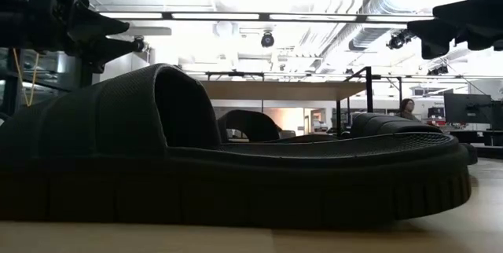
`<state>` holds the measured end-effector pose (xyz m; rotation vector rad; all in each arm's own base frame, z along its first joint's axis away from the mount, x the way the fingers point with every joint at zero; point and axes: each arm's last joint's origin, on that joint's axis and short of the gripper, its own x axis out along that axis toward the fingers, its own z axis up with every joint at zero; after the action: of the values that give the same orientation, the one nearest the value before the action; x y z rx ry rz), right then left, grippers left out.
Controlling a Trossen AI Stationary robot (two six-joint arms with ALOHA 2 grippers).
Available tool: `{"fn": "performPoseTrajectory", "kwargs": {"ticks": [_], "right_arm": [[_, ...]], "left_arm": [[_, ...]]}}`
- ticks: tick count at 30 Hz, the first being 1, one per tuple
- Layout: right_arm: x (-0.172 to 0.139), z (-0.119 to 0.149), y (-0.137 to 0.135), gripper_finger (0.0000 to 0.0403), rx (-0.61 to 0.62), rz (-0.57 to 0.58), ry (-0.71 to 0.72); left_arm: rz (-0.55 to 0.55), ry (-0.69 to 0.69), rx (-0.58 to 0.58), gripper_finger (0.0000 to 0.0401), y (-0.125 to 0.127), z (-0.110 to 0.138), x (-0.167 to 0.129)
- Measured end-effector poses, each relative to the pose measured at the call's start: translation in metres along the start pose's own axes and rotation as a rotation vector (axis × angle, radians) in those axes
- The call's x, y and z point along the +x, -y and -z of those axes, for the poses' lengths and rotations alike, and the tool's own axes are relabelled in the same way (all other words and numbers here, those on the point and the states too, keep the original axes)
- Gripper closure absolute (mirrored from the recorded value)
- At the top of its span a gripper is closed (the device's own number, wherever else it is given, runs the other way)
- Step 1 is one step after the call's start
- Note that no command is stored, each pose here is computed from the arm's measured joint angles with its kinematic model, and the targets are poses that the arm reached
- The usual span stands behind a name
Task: Pick and place slides into the shelf
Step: Put the black slipper on the shelf
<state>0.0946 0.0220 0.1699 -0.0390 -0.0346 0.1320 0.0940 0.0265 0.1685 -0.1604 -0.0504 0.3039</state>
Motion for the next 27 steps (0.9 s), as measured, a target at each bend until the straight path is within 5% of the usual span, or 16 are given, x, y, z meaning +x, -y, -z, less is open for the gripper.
{"fn": "performPoseTrajectory", "kwargs": {"ticks": [16,27], "right_arm": [[0.0,-0.001,0.003,0.0199,-0.048,0.104,0.01],[0.0,-0.002,0.004,0.0199,-0.105,0.152,0.01]], "left_arm": [[0.003,0.305,0.068,0.013,0.004,-0.029,-0.004],[0.021,0.316,0.01,0.013,0.006,-0.046,-0.009]]}}
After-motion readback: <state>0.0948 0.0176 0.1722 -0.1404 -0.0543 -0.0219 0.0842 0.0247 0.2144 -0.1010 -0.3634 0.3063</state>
